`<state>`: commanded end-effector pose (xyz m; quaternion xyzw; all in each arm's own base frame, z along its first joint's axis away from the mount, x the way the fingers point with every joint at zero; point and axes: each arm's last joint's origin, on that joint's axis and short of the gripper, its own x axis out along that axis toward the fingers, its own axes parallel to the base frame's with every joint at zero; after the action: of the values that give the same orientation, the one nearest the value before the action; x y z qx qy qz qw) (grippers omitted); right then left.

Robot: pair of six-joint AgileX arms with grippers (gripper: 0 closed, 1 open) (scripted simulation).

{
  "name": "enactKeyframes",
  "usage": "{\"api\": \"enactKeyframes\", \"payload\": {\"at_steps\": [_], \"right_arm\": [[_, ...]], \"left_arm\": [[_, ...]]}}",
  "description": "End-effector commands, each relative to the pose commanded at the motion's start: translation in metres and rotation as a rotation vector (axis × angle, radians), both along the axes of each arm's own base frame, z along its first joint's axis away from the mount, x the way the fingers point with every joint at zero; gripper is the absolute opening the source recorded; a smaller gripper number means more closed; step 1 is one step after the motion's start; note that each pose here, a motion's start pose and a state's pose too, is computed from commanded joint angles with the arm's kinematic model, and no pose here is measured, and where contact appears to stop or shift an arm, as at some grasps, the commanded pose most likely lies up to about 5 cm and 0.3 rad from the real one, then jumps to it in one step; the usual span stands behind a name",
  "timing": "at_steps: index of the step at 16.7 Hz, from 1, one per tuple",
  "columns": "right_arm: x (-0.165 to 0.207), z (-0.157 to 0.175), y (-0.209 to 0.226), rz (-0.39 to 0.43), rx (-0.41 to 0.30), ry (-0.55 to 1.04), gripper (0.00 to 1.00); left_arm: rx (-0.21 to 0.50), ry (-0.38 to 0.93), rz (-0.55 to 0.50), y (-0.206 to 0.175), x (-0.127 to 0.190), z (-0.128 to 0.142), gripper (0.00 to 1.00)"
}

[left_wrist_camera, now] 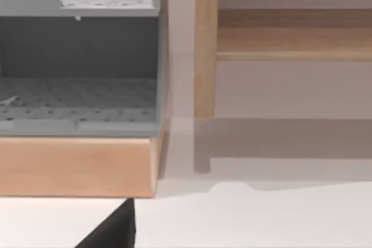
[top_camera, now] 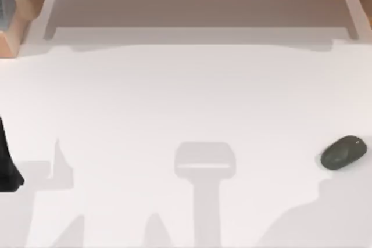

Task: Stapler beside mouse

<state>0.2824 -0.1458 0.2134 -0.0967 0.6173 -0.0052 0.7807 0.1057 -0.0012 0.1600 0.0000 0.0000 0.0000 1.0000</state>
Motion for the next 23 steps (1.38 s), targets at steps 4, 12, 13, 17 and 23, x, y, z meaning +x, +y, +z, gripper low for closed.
{"api": "enactKeyframes", "payload": {"at_steps": [4, 12, 13, 17, 23], "right_arm": [[0.027, -0.030, -0.048, 0.021, 0.080, 0.173, 1.00], [0.039, -0.050, -0.078, 0.036, 0.128, 0.244, 1.00], [0.039, -0.050, -0.078, 0.036, 0.128, 0.244, 1.00], [0.040, -0.062, -0.077, 0.036, 0.129, 0.245, 1.00], [0.039, -0.100, -0.078, 0.036, 0.128, 0.244, 1.00]], "left_arm": [[0.000, 0.000, 0.000, 0.000, 0.000, 0.000, 1.00], [0.000, 0.000, 0.000, 0.000, 0.000, 0.000, 1.00], [0.000, 0.000, 0.000, 0.000, 0.000, 0.000, 1.00], [0.000, 0.000, 0.000, 0.000, 0.000, 0.000, 1.00], [0.000, 0.000, 0.000, 0.000, 0.000, 0.000, 1.00]]}}
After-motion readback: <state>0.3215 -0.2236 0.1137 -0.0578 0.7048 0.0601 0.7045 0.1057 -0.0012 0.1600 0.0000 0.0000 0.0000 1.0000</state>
